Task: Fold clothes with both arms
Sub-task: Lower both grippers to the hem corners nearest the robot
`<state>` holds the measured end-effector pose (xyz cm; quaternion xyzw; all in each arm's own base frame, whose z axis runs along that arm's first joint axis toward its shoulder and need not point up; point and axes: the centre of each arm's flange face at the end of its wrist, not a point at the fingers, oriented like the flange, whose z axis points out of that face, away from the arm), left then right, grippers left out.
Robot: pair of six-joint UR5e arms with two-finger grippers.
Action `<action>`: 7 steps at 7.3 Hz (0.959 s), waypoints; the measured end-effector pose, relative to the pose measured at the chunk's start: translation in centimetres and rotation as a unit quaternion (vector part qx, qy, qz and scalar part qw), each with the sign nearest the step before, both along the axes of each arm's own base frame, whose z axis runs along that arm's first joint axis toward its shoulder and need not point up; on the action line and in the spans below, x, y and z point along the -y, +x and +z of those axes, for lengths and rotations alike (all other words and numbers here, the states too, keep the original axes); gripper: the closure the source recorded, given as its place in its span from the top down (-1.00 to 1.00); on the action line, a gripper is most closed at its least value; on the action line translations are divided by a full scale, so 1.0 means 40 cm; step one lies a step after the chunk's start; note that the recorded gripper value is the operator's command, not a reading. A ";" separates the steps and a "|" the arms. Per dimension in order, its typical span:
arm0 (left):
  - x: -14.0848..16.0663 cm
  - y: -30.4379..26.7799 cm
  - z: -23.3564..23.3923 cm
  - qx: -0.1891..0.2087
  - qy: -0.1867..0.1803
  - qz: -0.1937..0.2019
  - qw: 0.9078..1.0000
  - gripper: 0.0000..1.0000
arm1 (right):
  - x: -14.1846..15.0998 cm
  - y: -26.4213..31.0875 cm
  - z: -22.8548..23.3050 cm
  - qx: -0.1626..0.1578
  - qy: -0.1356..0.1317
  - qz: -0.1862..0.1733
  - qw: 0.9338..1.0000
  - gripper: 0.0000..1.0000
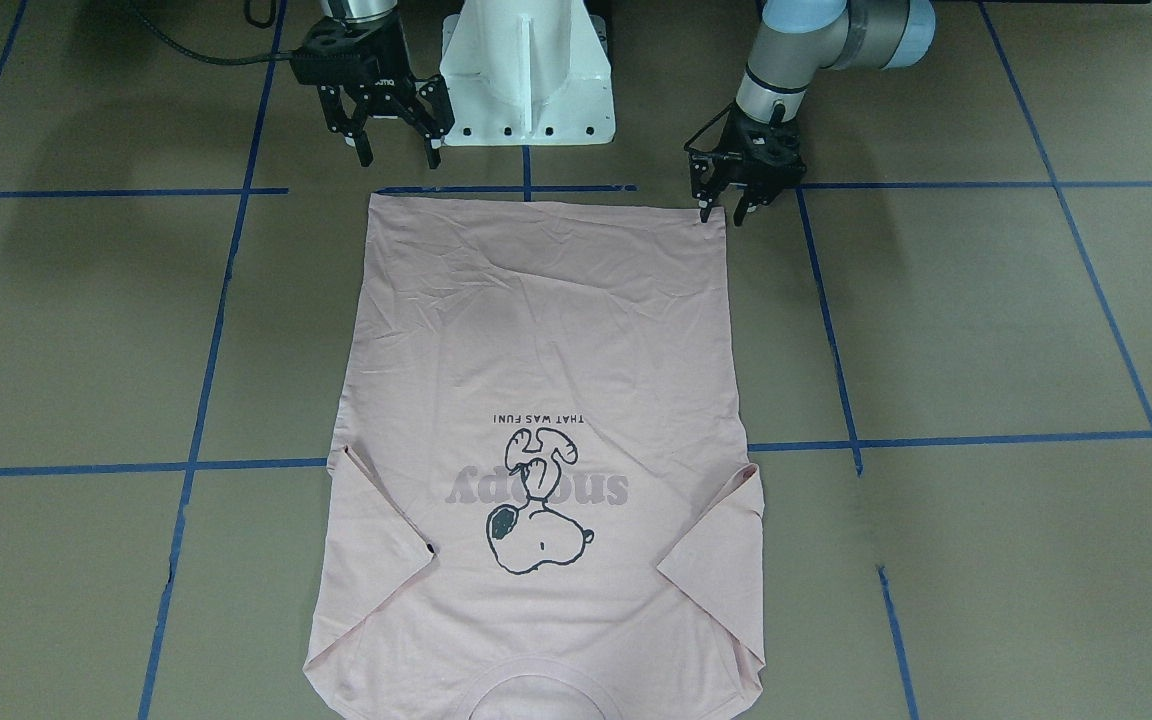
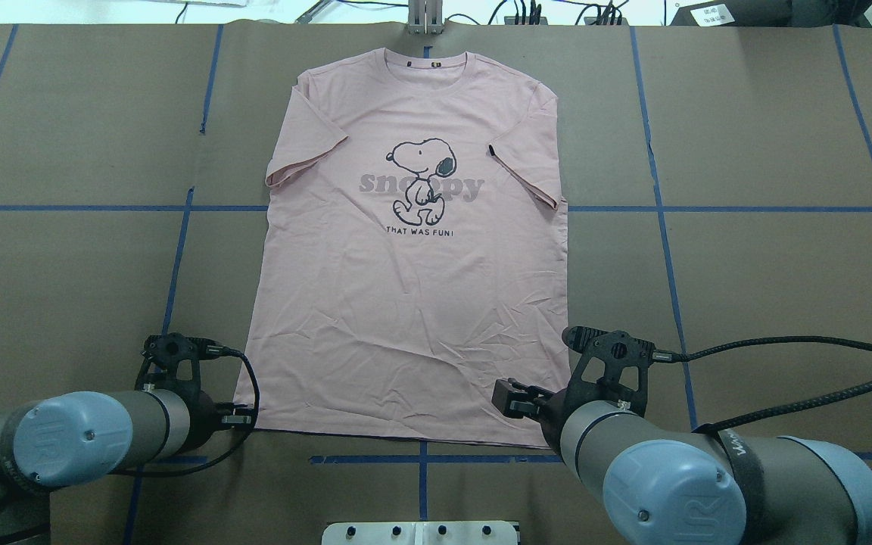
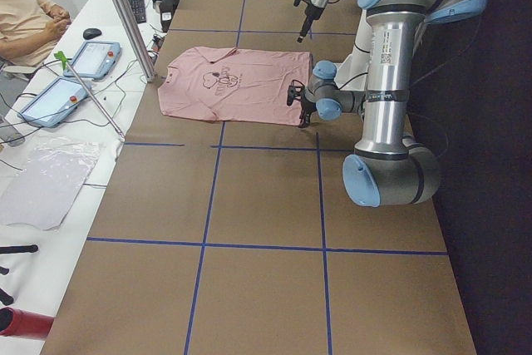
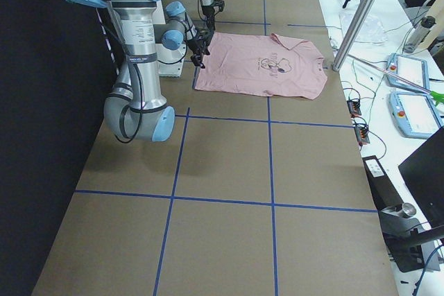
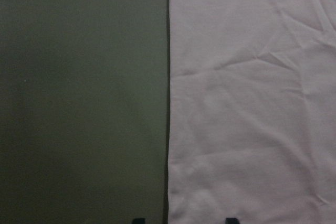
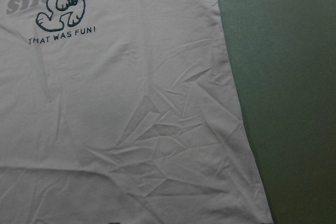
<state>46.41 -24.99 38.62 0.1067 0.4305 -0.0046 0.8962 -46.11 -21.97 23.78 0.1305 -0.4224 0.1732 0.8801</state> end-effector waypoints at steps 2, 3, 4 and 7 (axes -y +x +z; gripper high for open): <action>-0.008 0.006 -0.001 -0.001 -0.001 0.004 1.000 -0.33 | 0.000 0.000 0.001 0.000 0.000 0.001 1.000 0.85; -0.012 0.008 -0.003 -0.001 -0.001 0.006 1.000 -0.55 | 0.001 0.000 0.001 0.000 0.000 0.002 1.000 0.84; -0.014 0.009 -0.005 -0.002 -0.001 0.007 1.000 -0.96 | 0.002 0.000 0.002 -0.001 0.001 0.004 1.000 0.85; -0.019 0.007 -0.019 -0.008 0.000 0.010 1.000 -1.00 | 0.002 -0.004 0.007 -0.003 0.002 0.006 1.000 0.77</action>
